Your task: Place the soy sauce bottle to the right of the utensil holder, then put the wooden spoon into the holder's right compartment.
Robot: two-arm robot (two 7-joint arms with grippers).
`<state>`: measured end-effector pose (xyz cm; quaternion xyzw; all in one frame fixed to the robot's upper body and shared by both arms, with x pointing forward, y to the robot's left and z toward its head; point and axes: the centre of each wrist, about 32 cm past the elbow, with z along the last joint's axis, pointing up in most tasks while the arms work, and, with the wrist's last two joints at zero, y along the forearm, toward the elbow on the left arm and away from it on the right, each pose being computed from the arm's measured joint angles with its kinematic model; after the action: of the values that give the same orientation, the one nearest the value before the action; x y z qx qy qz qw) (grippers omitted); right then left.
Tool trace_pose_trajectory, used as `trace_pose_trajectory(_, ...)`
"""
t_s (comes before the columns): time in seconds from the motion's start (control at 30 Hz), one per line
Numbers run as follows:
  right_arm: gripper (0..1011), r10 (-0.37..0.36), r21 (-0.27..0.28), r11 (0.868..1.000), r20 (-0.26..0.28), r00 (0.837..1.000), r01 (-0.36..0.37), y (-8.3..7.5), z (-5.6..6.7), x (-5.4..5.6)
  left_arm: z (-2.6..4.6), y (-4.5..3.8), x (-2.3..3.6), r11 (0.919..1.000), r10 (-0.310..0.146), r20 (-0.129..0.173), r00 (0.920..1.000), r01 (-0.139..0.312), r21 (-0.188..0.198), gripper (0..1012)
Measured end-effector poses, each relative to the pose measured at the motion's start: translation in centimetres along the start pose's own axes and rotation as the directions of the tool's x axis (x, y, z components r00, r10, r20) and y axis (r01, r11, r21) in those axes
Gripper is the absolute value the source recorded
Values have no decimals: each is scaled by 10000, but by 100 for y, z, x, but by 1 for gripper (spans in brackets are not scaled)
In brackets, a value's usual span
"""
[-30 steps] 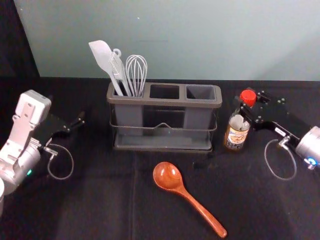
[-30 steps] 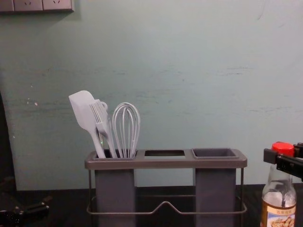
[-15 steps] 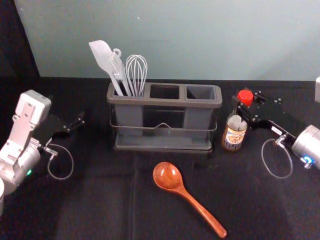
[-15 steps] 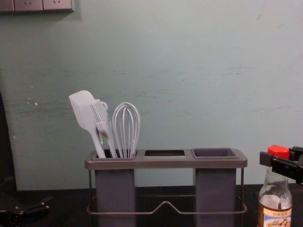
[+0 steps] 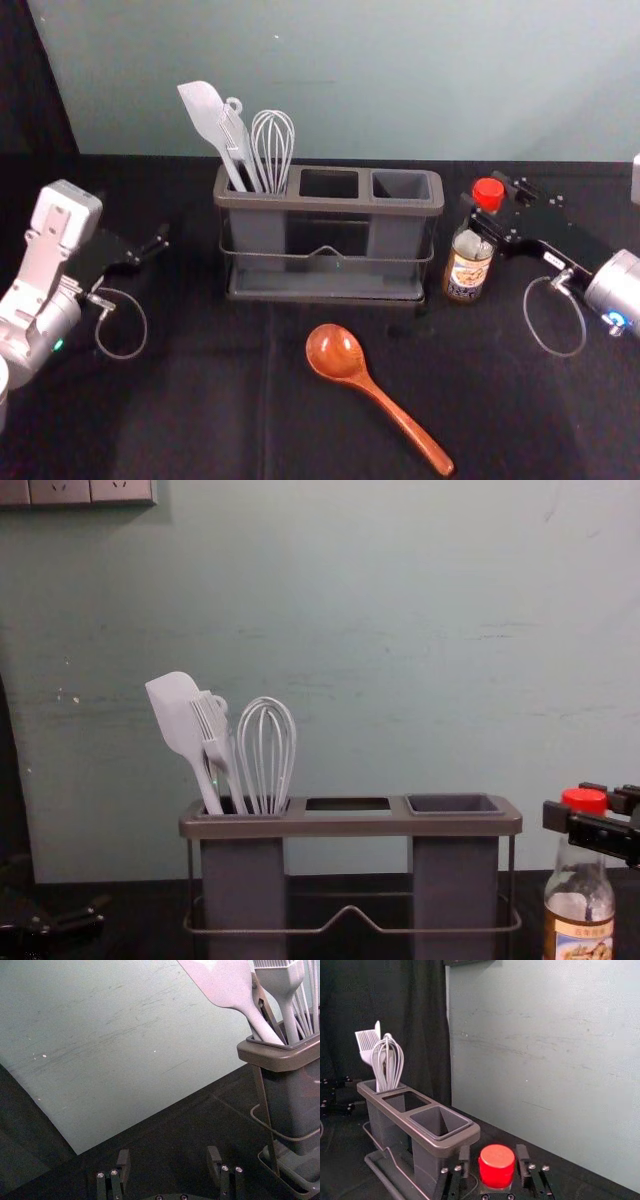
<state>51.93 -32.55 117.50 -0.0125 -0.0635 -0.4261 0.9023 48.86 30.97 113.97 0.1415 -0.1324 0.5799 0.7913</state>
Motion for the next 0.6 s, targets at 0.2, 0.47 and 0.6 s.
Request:
trace_pose_trajectory(0.2,742,-1,5,10000,7,10000,1,-2,1,1,0,0,0,10000,0,0,10000,0,0,1005)
trace_pose_trajectory(0.47,982,3,13,10000,15,10000,-3,-4,2,0,0,0,0,10000,0,0,10000,0,-1,1005)
trace_pose_trajectory(0.6,1002,3,16,10000,16,10000,-3,-4,3,0,0,0,0,10000,-1,0,10000,1,0,1005)
